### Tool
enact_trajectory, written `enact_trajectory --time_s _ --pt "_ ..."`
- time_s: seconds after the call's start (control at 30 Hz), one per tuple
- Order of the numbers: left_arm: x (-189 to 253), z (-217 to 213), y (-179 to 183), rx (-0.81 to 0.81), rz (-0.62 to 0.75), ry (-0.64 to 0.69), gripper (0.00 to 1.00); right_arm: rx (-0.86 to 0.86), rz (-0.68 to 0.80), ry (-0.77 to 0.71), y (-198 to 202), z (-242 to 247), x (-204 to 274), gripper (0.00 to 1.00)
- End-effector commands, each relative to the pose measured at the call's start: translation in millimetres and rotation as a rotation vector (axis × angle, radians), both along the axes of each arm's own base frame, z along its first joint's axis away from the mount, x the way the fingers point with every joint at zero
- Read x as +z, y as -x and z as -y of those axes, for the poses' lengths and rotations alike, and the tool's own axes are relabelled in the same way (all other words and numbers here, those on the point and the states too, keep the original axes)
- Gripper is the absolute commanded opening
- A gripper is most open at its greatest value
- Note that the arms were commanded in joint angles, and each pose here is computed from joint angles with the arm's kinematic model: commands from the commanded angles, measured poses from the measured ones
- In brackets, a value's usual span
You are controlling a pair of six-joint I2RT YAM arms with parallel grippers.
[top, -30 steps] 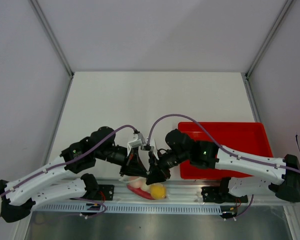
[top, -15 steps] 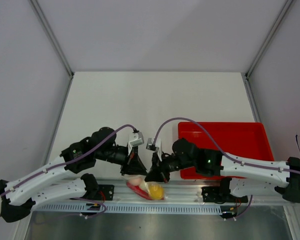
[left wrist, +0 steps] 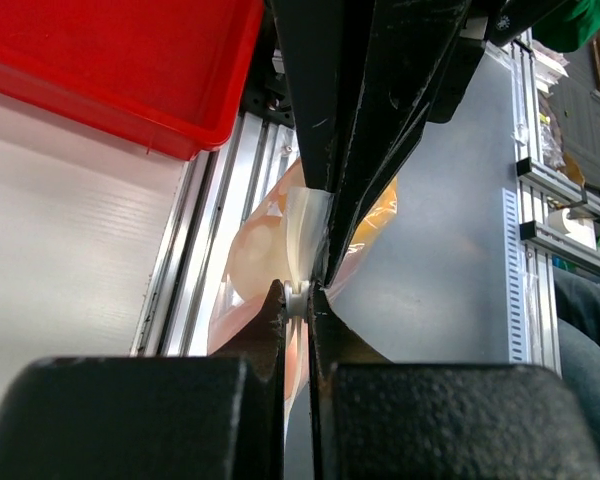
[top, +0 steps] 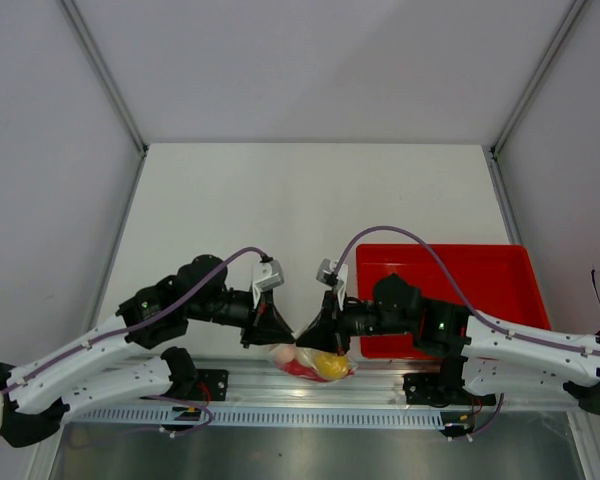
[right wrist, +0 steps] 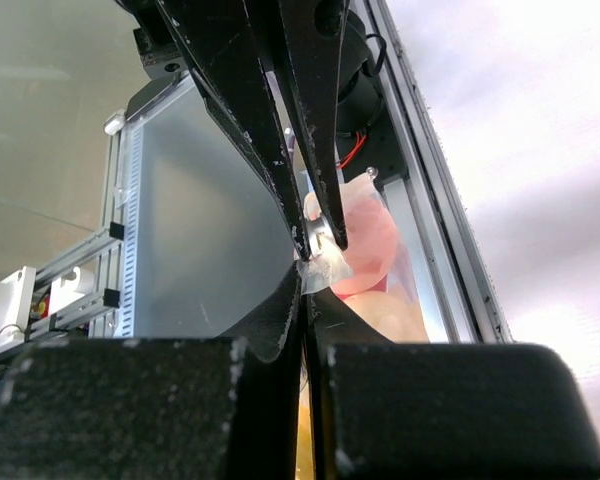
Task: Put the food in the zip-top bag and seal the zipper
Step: Zip the zipper food storage bag at the center of the board.
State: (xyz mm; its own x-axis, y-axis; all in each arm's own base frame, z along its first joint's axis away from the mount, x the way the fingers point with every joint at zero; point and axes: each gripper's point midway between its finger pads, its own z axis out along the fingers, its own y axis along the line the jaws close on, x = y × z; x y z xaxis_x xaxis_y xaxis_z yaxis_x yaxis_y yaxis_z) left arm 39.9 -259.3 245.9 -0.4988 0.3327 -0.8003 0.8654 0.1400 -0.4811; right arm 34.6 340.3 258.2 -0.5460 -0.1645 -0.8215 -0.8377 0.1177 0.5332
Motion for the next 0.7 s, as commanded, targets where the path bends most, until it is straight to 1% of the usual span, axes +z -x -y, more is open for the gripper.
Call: enact_trajectory --time_s 0.0,0.13,0.17,0.5,0.6,0.67 --pt "-22.0 -13.5 2.6 0.010 -0.012 -0.075 0.01 -0.054 0.053 -0.182 -11.8 0.2 61.4 0.00" --pt "-23.5 -19.0 5.2 0.019 -0.019 -0.077 0.01 -0.061 0.070 -0.165 -13.5 7.2 58.8 0.00" --pt "-22.4 -20.0 5.7 0.025 -0.023 -0.075 0.00 -0.072 0.069 -0.134 -15.3 13.4 52.4 0.00" --pt "-13.1 -33.6 18.9 0.021 -0.053 -0.062 0.00 -0.159 0.094 -0.139 -34.8 46.9 60.2 0.00" --pt "-11.7 -36.1 21.5 0.016 -0.056 -0.061 0.01 -0.135 0.083 -0.126 -36.6 47.3 54.0 0.00" --pt "-4.4 -34.2 20.3 0.016 -0.044 -0.040 0.01 -0.062 0.071 -0.087 -27.6 44.2 47.2 0.00"
